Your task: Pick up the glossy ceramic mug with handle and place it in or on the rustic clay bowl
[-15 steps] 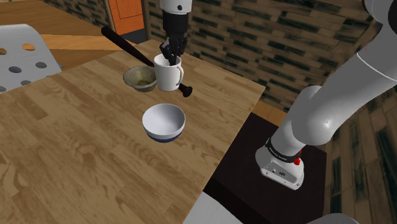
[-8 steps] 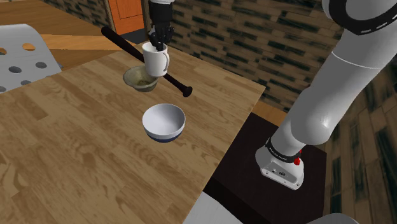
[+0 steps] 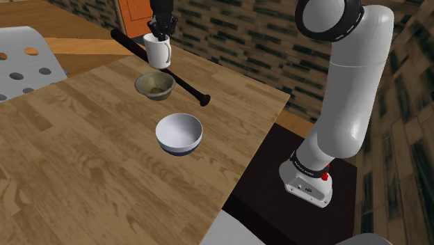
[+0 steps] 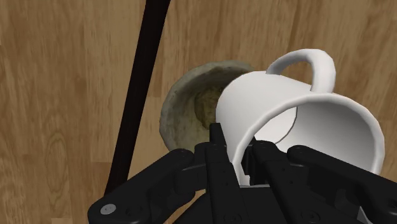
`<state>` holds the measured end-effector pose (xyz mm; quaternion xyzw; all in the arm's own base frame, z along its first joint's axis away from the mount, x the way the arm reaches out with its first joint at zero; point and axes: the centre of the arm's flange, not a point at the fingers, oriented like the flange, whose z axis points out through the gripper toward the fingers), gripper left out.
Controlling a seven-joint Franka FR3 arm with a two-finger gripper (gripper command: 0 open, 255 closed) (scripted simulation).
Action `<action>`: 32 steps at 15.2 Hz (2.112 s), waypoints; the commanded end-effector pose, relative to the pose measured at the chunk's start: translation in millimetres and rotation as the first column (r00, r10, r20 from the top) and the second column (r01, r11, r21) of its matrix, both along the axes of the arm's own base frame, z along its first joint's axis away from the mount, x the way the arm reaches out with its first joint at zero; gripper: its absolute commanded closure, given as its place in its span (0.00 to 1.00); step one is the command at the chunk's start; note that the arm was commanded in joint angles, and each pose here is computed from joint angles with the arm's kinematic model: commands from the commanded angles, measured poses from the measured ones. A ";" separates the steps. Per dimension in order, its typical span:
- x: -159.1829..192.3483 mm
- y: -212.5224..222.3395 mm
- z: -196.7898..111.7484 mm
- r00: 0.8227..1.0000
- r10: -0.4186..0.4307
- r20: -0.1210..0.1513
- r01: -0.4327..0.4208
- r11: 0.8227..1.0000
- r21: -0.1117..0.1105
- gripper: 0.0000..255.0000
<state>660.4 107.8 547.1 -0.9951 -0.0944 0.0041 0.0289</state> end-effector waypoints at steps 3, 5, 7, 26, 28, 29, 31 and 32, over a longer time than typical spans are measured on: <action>45.5 -13.9 2.5 1.000 0.000 -0.001 0.000 1.000 0.000 1.00; 45.5 -13.9 -8.0 1.000 0.000 -0.001 0.000 1.000 0.000 1.00; 45.5 -13.9 -18.6 1.000 0.000 -0.001 0.000 1.000 0.000 1.00; 45.5 -13.9 -90.3 1.000 0.000 -0.001 0.000 1.000 0.000 1.00; 45.5 -13.9 -90.3 1.000 0.000 -0.001 0.000 1.000 0.000 1.00; 45.5 -13.9 -90.3 1.000 0.000 -0.001 0.000 1.000 0.000 0.00; 45.5 -13.9 -90.3 1.000 0.000 -0.001 0.000 1.000 0.000 0.00; 45.5 -13.9 -90.3 1.000 0.000 -0.001 0.000 1.000 0.000 0.00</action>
